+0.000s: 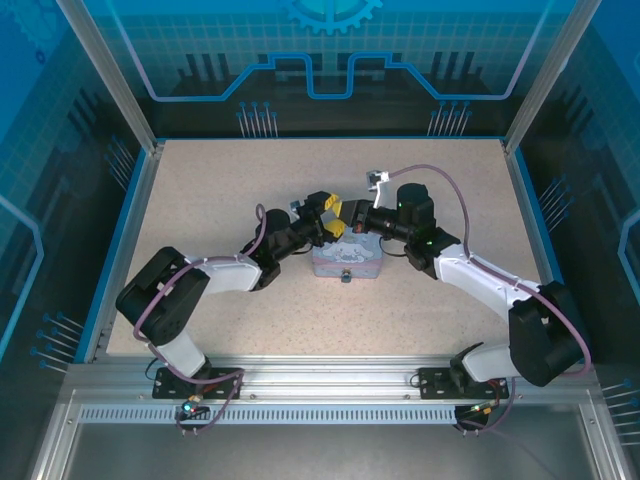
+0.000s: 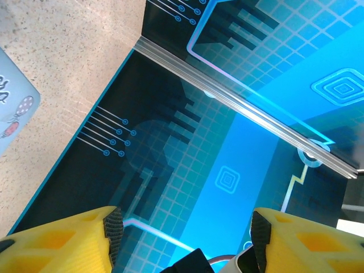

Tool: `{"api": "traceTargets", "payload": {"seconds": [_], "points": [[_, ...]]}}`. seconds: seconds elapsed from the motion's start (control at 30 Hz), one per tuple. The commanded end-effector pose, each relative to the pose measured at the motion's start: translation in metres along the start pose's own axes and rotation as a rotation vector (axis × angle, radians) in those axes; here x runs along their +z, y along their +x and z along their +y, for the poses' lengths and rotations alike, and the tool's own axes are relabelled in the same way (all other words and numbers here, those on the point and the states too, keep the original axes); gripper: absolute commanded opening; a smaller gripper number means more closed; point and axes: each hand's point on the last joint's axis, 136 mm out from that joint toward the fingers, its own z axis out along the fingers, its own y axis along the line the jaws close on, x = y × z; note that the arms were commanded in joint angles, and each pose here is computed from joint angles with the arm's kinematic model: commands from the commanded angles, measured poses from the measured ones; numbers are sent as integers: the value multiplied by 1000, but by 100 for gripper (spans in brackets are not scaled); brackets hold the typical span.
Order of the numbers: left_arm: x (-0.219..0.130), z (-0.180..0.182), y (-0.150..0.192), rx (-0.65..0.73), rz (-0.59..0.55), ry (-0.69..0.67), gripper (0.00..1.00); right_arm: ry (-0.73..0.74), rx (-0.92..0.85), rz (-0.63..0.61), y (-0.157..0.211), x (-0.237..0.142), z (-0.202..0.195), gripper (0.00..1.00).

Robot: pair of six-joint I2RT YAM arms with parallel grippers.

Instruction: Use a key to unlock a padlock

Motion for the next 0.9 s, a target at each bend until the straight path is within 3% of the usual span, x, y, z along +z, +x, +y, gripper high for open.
{"api": "traceTargets", "payload": {"seconds": [0.0,0.37,0.87], "points": [[3,-27,18,-22,47,92,62,-10,-32,-15,0,3,1,0],[4,-20,11,-24,31,83,43,15,-28,-4,10,-3,-9,0],[3,-11,5,-21,7,62,33,22,-22,-16,8,-9,-12,0]]}}
